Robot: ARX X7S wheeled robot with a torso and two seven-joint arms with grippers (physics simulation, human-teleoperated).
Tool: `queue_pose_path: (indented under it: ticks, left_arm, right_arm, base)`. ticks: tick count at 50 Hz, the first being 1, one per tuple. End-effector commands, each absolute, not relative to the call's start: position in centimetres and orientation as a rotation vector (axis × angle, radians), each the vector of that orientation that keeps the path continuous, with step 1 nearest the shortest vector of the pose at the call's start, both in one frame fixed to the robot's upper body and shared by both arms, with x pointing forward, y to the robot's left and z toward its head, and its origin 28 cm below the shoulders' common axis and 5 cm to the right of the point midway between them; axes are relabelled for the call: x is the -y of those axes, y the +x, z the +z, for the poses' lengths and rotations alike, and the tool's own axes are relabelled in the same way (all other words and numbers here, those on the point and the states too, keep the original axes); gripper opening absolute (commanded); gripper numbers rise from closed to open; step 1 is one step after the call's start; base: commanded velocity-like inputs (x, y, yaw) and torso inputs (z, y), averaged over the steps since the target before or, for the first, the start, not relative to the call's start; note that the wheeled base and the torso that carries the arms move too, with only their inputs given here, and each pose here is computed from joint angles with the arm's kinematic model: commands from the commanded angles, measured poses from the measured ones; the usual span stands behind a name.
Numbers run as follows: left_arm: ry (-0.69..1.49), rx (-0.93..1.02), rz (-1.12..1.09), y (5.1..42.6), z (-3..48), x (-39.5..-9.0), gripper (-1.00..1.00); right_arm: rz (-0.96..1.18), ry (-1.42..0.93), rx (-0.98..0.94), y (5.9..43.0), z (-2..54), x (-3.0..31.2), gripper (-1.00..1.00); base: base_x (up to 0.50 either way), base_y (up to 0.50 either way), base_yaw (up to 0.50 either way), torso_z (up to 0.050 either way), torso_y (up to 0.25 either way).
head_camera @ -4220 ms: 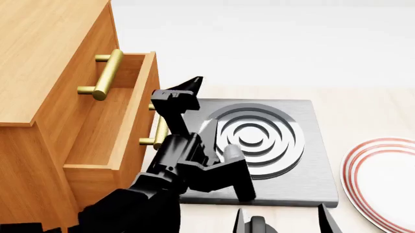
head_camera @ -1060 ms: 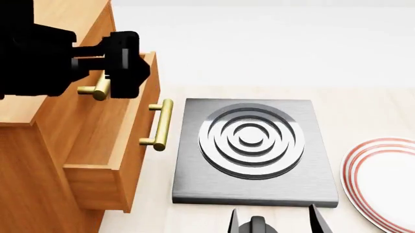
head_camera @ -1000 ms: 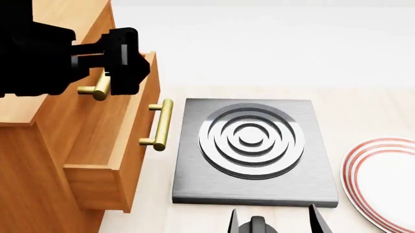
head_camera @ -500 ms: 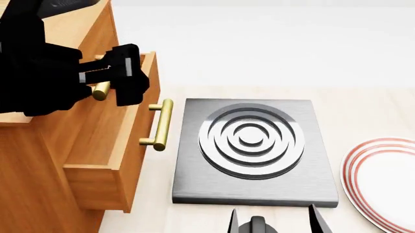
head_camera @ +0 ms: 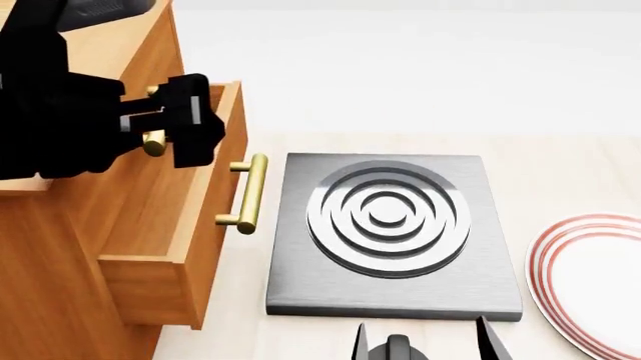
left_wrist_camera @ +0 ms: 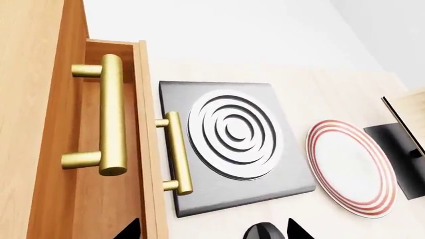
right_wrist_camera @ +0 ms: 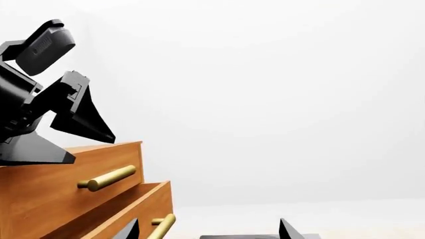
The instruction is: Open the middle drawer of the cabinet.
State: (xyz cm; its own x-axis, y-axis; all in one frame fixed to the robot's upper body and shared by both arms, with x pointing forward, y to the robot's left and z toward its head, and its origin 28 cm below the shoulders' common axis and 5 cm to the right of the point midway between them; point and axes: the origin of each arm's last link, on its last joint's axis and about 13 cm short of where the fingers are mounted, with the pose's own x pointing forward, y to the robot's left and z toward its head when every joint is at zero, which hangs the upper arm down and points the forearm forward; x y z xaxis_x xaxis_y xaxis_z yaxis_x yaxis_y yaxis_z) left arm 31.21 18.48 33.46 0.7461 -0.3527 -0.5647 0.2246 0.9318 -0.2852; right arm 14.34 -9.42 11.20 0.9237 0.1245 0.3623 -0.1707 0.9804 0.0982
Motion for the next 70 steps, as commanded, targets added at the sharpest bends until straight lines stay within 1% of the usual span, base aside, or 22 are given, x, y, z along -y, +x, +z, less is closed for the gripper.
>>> queue_pose_path:
  ticks: [1, 6, 10, 22, 40, 44, 53, 57, 63, 70]
  left_arm:
    - [-0.179, -0.708, -0.293, 31.3, 32.9, -18.2, 1.0]
    - [-0.173, -0.664, -0.296, 30.8, 35.3, -18.2, 1.0]
    - [-0.168, -0.648, -0.298, 30.5, 36.1, -18.2, 1.0]
    - [-0.164, -0.639, -0.3, 30.5, 36.6, -17.9, 1.0]
    - [-0.178, -0.654, -0.375, 30.9, 36.5, -15.5, 1.0]
    - [-0.167, -0.666, -0.362, 31.2, 36.5, -15.3, 1.0]
    - [-0.167, -0.692, -0.307, 31.9, 34.3, -15.0, 1.0]
    - [-0.254, -0.654, -0.24, 32.6, 32.9, -14.4, 1.0]
    - [-0.286, -0.644, -0.227, 32.7, 31.0, -12.9, 1.0]
    - [-0.283, -0.665, -0.262, 31.9, 29.8, -12.0, 1.0]
  right_arm:
    - [0.153, 0.128, 0.365, 14.3, 11.3, 9.4, 1.0]
    - [0.151, 0.129, 0.365, 14.3, 11.3, 9.4, 1.0]
    - [0.152, 0.128, 0.366, 14.3, 11.3, 9.5, 1.0]
    - [0.152, 0.127, 0.364, 14.3, 11.3, 9.4, 1.0]
    - [0.148, 0.128, 0.359, 14.4, 11.2, 9.5, 1.0]
    - [0.149, 0.128, 0.356, 14.4, 11.2, 9.5, 1.0]
    - [0.151, 0.133, 0.348, 14.5, 11.0, 9.5, 1.0]
    - [0.15, 0.134, 0.344, 14.5, 10.9, 9.5, 1.0]
    - [0.141, 0.137, 0.34, 14.5, 10.9, 9.6, 1.0]
    - [0.134, 0.138, 0.339, 14.5, 10.9, 9.7, 1.0]
  base:
    - [0.0, 0.0, 0.0, 0.0, 0.0]
    - [0.0, 0.0, 0.0, 0.0, -0.002]
    - [0.0, 0.0, 0.0, 0.0, 0.0]
    - [0.0, 0.0, 0.0, 0.0, 0.0]
    - [0.0, 0.0, 0.0, 0.0, 0.0]
    - [0.0, 0.0, 0.0, 0.0, 0.0]
    - [0.0, 0.0, 0.0, 0.0, 0.0]
    - [0.0, 0.0, 0.0, 0.0, 0.0]
    - [0.0, 0.0, 0.0, 0.0, 0.0]
    - [0.0, 0.0, 0.0, 0.0, 0.0]
